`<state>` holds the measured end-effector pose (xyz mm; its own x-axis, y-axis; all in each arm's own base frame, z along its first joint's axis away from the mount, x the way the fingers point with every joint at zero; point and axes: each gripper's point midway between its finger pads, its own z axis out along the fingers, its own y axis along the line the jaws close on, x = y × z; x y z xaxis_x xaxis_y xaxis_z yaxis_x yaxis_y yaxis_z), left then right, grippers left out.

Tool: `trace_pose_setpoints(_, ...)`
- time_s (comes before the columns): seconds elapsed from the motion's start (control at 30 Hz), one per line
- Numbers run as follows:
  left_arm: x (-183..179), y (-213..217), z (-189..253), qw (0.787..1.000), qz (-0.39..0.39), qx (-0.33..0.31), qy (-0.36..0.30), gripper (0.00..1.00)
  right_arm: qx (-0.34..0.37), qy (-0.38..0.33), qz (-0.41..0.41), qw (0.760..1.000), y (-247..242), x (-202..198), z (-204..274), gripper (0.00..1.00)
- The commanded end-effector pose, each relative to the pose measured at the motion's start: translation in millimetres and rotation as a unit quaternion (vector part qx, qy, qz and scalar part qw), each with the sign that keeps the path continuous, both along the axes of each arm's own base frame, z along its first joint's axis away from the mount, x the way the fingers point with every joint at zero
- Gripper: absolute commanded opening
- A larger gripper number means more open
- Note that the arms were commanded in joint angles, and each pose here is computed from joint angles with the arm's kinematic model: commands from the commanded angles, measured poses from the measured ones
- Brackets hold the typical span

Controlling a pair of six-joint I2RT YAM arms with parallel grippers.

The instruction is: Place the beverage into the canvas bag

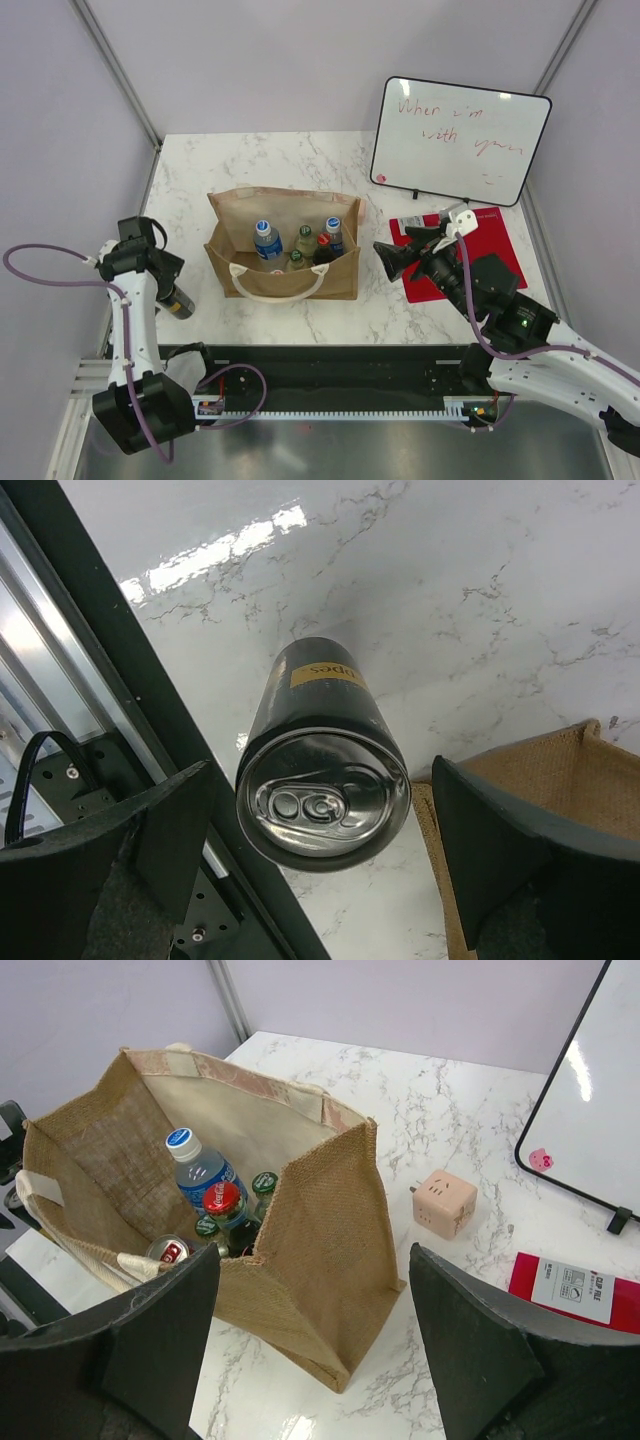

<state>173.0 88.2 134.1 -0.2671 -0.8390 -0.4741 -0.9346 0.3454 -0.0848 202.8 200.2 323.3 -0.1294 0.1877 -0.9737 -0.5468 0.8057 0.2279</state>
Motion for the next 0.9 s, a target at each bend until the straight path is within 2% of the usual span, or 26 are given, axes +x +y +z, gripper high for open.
trace_pose_setpoints(0.0,5.5,3.7,-4.6,0.999,0.044,-0.003,-0.024,0.94,-0.002,-0.001,-0.002,1.0,-1.4,-0.2,-1.4,0.84)
trace_pose_setpoints(0.07,5.8,5.5,-6.1,0.999,0.045,0.002,-0.024,0.94,-0.007,0.001,-0.003,1.0,-2.5,-0.1,-4.3,0.84)
trace_pose_setpoints(0.17,1.8,11.4,-8.8,0.998,0.06,0.017,-0.017,0.87,-0.008,0.002,-0.008,1.0,-6.7,-1.3,-5.5,0.84)
trace_pose_setpoints(0.33,-0.3,12.5,-15.3,0.998,0.065,0.021,-0.016,0.82,-0.005,-0.001,-0.01,1.0,-8.3,-1.4,-2.5,0.84)
trace_pose_setpoints(0.53,2.1,19.0,-5.8,0.998,0.045,0.046,-0.025,0.66,-0.008,0.005,-0.006,1.0,-4.2,-0.3,-5.7,0.84)
trace_pose_setpoints(0.63,2.4,25.5,8.5,0.996,0.035,0.073,-0.04,0.51,-0.006,0.004,-0.007,1.0,-4.1,0.1,-6.0,0.84)
trace_pose_setpoints(0.67,2.7,27.5,12.9,0.995,0.033,0.081,-0.045,0.39,-0.005,0.004,-0.006,1.0,-3.3,0.3,-6.0,0.84)
trace_pose_setpoints(0.73,4.2,31.1,23.6,0.993,0.021,0.098,-0.057,0.28,-0.006,0.004,-0.004,1.0,-1.8,0.2,-7.5,0.84)
trace_pose_setpoints(0.77,5.8,32.4,27.4,0.993,0.017,0.103,-0.063,0.18,-0.005,0.005,-0.002,1.0,-0.7,0.2,-7.5,0.84)
trace_pose_setpoints(0.87,7.4,38.1,38.7,0.99,0.007,0.125,-0.066,0.02,-0.006,0.006,-0.002,1.0,1.2,1.3,-8.4,0.84)
